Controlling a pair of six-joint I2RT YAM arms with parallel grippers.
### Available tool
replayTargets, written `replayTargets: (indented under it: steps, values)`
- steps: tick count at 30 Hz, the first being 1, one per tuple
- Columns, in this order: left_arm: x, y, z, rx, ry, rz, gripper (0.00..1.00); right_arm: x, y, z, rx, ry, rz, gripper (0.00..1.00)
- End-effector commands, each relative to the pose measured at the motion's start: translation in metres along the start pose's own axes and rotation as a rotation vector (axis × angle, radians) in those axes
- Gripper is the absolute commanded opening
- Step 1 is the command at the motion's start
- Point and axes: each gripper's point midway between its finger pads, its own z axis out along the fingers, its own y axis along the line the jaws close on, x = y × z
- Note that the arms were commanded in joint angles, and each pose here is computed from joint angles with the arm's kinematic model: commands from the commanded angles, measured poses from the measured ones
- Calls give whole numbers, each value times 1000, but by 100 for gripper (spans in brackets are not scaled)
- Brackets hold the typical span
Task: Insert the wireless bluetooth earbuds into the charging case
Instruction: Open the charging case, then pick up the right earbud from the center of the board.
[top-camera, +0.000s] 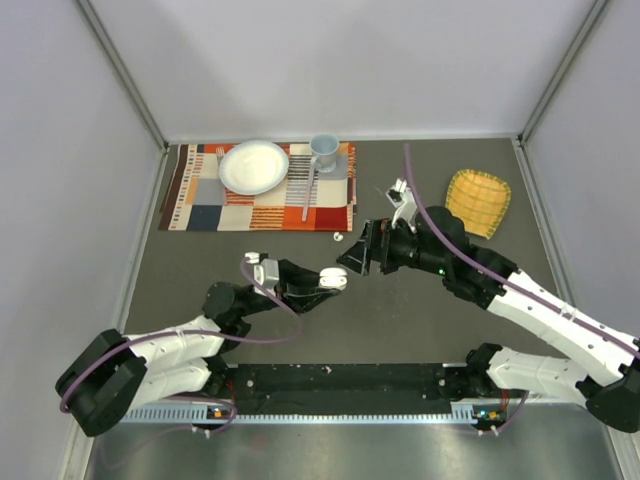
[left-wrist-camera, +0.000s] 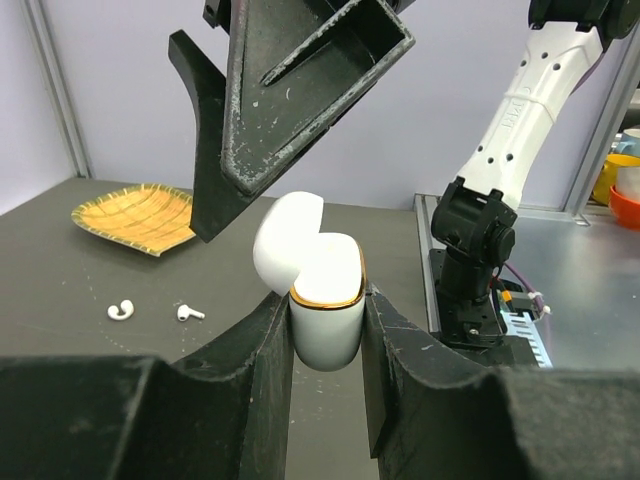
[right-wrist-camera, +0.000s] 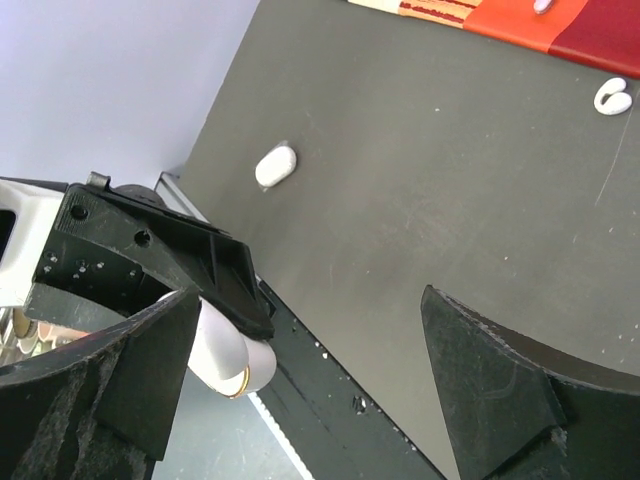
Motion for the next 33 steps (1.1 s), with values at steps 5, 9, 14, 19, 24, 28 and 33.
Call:
replayTargets:
  steps: [5, 9, 14, 19, 24, 28, 33]
  values:
    - [-68, -17, 1, 59, -244, 246, 0, -53, 25, -29, -46, -210, -35, 98]
    - [-68, -14, 0, 40, -237, 258, 0, -64, 2, -40, 43, -277, -23, 99]
    - [-70, -15, 0, 36, -231, 270, 0, -70, -60, -52, 251, -314, 36, 99]
    - [-75, -12, -2, 6, -238, 275, 0, -53, -120, -57, 436, -255, 85, 97]
    - [-89, -6, -1, -36, -256, 300, 0, -38, -161, -59, 543, -197, 129, 90]
    - [-106, 3, 6, -79, -256, 340, 0, -33, -184, -60, 601, -161, 148, 87]
    - [-128, 9, 18, -100, -252, 348, 0, -35, -187, -56, 603, -104, 127, 73]
